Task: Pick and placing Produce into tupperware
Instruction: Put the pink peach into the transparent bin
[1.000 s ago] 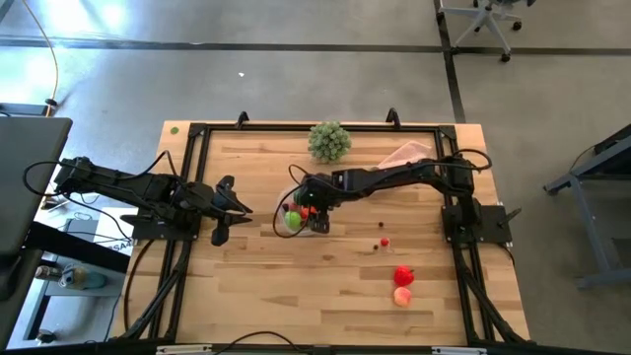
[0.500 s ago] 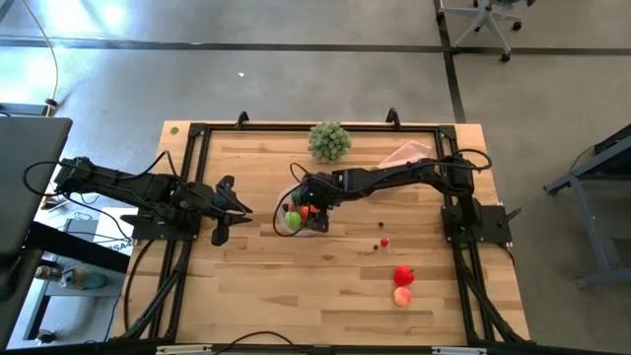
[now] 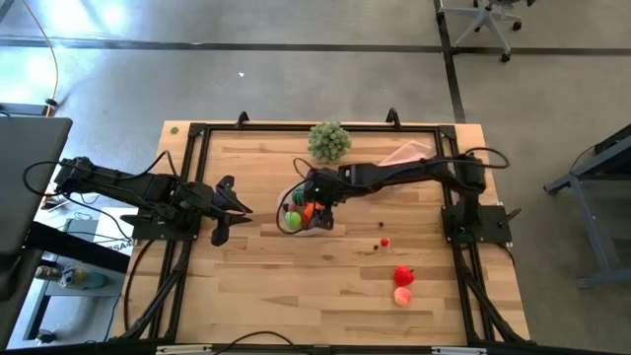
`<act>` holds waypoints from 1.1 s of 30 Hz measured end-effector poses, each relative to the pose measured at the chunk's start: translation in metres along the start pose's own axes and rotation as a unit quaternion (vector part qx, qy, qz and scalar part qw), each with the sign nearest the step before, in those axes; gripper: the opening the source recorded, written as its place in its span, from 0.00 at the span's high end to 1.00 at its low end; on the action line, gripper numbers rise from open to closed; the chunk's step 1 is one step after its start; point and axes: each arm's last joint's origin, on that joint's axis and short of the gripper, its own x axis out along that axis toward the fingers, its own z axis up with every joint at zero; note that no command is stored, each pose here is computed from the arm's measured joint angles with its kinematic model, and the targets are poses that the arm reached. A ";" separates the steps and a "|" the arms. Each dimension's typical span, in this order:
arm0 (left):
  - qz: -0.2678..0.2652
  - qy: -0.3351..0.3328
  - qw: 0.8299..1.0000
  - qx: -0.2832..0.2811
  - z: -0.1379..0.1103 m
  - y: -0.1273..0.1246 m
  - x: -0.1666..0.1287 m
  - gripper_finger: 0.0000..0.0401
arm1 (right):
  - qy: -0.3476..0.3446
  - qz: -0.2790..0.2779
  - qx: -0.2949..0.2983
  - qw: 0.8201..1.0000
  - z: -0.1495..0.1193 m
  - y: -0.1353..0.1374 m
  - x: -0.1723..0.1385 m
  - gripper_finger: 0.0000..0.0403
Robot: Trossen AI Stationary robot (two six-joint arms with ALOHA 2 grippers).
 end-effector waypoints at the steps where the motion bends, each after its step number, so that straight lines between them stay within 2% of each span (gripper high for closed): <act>1: 0.000 -0.001 1.000 0.000 0.000 0.000 0.000 0.75 | -0.001 0.000 0.006 1.000 0.000 0.000 -0.010 0.32; 9: 0.000 -0.001 1.000 0.000 0.000 0.000 0.000 0.75 | -0.052 -0.012 0.058 0.997 -0.002 0.002 -0.112 0.32; 17: 0.000 -0.001 1.000 0.000 0.000 0.000 0.000 0.75 | -0.116 -0.082 0.066 0.988 -0.027 0.042 -0.195 0.32; 21: 0.000 0.000 1.000 0.000 0.000 0.000 0.000 0.75 | -0.113 -0.120 0.079 0.983 -0.048 0.068 -0.216 0.32; 26: 0.000 0.000 1.000 0.000 0.000 0.000 0.000 0.75 | -0.103 -0.164 0.100 0.976 -0.077 0.103 -0.228 0.32; 30: 0.000 0.000 1.000 0.000 0.000 0.000 0.000 0.75 | -0.102 -0.176 0.114 0.973 -0.100 0.135 -0.231 0.32; 33: 0.000 0.000 1.000 0.000 0.000 0.000 0.000 0.75 | -0.098 -0.159 0.138 0.973 -0.117 0.158 -0.232 0.32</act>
